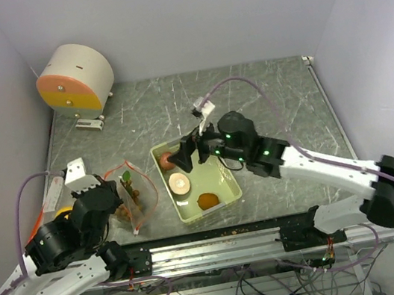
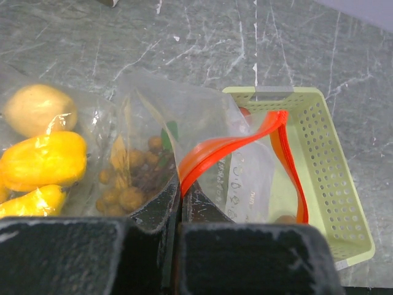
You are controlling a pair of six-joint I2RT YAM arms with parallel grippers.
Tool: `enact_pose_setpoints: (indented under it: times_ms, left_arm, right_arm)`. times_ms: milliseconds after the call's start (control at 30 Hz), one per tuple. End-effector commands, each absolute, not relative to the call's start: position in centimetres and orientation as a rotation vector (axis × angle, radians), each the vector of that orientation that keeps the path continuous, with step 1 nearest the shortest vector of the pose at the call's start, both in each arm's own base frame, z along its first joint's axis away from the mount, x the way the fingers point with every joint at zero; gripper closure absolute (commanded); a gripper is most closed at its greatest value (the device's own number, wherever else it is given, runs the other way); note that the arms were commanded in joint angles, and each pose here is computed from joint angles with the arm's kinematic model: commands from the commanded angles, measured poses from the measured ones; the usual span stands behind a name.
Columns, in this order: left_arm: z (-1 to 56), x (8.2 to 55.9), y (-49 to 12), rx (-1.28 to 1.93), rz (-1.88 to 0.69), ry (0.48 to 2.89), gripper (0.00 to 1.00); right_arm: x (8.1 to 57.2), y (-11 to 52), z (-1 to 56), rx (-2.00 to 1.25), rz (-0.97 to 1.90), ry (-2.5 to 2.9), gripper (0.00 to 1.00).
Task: Place the food in the zip-top bag and seal the zipper
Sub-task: Pick up the fake vegetable from the bin.
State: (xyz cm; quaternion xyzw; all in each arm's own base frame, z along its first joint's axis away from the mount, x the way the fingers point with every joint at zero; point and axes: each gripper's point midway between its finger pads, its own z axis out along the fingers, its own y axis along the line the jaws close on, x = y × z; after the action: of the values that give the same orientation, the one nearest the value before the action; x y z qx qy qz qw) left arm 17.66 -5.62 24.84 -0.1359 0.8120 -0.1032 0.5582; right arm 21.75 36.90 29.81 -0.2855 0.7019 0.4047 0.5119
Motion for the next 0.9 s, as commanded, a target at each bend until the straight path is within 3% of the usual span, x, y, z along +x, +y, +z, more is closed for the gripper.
enact_pose_setpoints:
  times_ms: [0,500,733,800,867]
  left_arm:
    - [26.2,17.9,-6.1,-0.355,-0.318,1.873,0.93]
    - [25.3,17.6,-5.9,-0.347,-0.317,1.885,0.93]
    - [25.1,17.1,-5.7,-0.353,-0.337,1.891,0.93]
    - [25.3,17.1,-5.6,-0.358,-0.342,1.885,0.93]
    - [25.2,17.1,-5.6,-0.357,-0.342,1.883,0.93]
  right_arm:
    - [25.1,36.6,20.7,-0.63,0.821,1.95,0.04]
    - [25.7,39.5,6.4,-0.781,0.796,2.181,0.11]
    - [26.3,39.0,3.2,-0.771,0.712,2.245,0.14]
    - [26.1,38.9,2.7,-0.775,0.714,2.255,0.17]
    - [26.1,38.8,2.5,-0.772,0.714,2.254,0.26]
